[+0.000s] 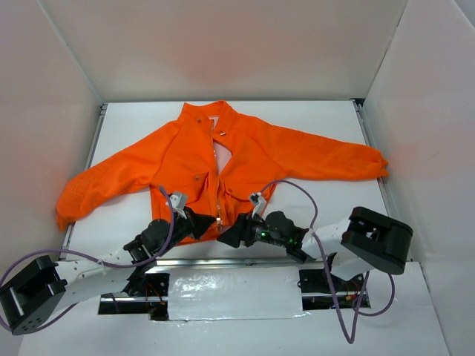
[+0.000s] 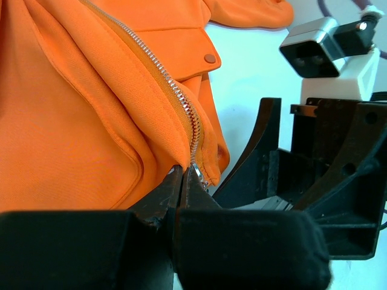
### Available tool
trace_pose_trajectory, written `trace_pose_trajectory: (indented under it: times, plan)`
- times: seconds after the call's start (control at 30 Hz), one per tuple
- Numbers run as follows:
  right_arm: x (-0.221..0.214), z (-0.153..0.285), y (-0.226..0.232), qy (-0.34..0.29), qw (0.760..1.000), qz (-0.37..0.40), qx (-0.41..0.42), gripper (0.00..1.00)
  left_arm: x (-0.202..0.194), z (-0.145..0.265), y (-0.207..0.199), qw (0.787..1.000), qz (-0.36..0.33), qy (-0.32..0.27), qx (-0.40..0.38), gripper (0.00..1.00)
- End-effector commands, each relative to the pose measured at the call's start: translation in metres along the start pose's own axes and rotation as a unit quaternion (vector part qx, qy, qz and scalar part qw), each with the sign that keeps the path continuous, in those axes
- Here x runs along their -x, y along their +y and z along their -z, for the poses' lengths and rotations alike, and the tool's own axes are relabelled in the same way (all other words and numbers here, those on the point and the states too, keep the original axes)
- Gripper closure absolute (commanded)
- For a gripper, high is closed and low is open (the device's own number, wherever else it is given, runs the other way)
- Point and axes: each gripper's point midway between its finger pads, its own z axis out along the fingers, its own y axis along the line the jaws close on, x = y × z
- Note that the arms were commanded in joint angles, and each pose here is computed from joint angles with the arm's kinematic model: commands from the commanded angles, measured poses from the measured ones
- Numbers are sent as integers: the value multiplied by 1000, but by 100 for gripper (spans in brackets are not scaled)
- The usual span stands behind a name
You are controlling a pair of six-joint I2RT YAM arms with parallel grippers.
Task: Zip up the jacket
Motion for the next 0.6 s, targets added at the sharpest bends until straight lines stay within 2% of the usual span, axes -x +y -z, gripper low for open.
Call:
trace_pose_trajectory:
  times: [0.0, 0.57]
  plan:
    - [13, -4, 42, -24, 995, -7, 97, 23, -10, 6, 0, 1000, 4, 3, -17, 100]
    - [18, -21, 33, -49, 994, -48, 88, 36, -7, 6, -3, 1000, 6, -1, -24, 100]
